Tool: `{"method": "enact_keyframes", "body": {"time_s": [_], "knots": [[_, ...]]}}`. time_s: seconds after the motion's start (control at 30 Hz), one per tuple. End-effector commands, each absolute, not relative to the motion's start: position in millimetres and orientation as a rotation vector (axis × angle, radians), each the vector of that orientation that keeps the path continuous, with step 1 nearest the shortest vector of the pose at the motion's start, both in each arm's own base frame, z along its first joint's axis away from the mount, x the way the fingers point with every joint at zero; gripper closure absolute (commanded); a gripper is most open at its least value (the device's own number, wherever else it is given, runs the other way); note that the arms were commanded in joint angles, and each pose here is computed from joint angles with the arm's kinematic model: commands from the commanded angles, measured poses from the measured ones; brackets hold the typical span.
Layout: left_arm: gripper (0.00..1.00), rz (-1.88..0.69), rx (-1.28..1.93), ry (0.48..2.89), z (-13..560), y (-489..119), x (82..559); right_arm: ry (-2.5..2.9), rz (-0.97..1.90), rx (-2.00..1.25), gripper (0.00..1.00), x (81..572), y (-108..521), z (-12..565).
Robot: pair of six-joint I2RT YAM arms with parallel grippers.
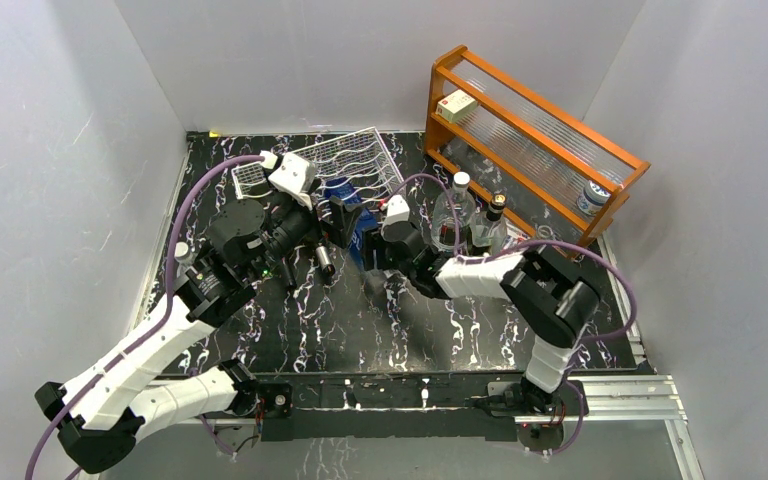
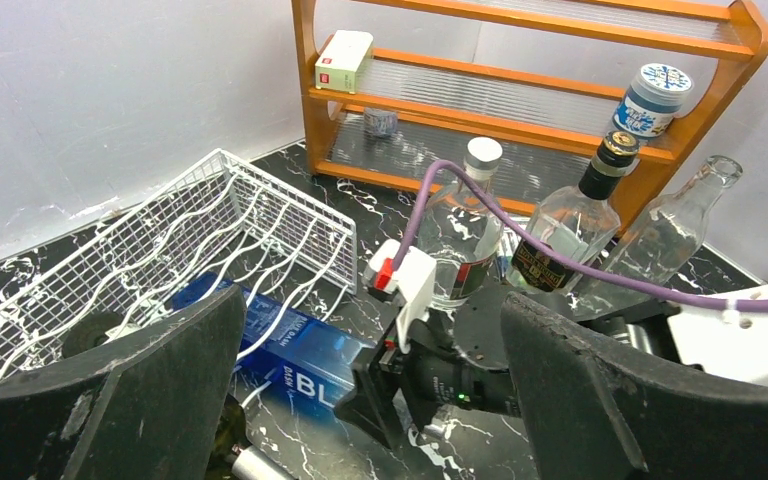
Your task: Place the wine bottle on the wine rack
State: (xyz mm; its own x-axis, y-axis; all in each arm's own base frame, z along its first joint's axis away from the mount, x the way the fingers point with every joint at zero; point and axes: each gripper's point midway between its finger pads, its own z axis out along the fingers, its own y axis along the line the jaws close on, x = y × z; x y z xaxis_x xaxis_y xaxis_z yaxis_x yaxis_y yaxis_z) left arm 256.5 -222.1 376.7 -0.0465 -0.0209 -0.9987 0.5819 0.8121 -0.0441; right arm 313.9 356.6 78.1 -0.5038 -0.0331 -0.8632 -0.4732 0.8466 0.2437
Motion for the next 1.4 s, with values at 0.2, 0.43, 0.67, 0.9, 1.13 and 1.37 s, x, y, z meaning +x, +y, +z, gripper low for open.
{"method": "enact_keyframes", "body": {"time_s": [0.2,0.43,0.67,0.9,1.13,1.37], "knots": [[0.02,-0.508,0.447,1.522,396.0,-218.7,257.9,1.614,0.793,-0.143,1.00,373.6,417.1,202.8],[0.02,-0.506,0.451,1.530,394.5,-220.5,259.4,1.615,0.768,-0.078,1.00,387.2,419.8,193.2],[0.02,-0.508,0.450,1.535,394.1,-220.7,259.5,1.644,0.766,-0.097,1.00,389.9,428.0,178.6],[0.02,-0.511,0.447,1.534,394.9,-220.0,258.5,1.684,0.772,-0.132,0.95,388.8,435.9,168.9],[0.02,-0.512,0.446,1.533,396.2,-219.0,257.4,1.717,0.758,-0.105,0.76,393.3,437.7,169.4],[0.02,-0.515,0.442,1.533,397.1,-217.3,255.9,1.747,0.754,-0.085,0.46,393.8,437.7,166.4]]}}
